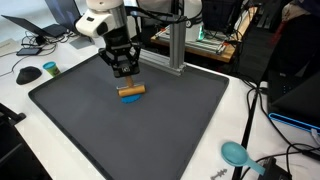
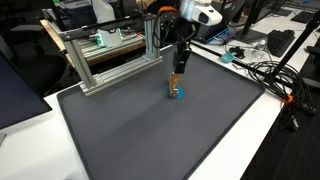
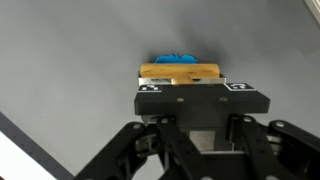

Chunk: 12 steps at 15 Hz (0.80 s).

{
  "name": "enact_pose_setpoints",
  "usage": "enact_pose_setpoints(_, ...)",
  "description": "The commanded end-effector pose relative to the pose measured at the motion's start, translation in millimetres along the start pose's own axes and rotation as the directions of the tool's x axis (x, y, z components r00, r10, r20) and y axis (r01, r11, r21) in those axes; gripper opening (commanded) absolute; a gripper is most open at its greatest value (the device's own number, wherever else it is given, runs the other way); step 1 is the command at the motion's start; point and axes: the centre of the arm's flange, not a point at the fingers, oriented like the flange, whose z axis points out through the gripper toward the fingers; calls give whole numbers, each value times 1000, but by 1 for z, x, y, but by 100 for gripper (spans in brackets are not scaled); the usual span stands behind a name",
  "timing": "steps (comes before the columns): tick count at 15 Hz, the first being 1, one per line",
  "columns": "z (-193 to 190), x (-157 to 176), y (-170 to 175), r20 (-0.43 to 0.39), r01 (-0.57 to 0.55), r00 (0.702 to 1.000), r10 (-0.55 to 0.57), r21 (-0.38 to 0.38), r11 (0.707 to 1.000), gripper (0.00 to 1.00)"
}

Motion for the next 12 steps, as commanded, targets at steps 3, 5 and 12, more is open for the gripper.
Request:
enact_pose_setpoints(3, 14, -2, -1, 87, 3, 996, -5, 15, 1000, 22)
enact_pose_setpoints(5, 14, -2, -2, 91, 9, 996, -11, 18, 1000, 22)
enact_pose_setpoints(12, 16, -4, -2, 101, 12, 995, -15, 28, 1000, 22)
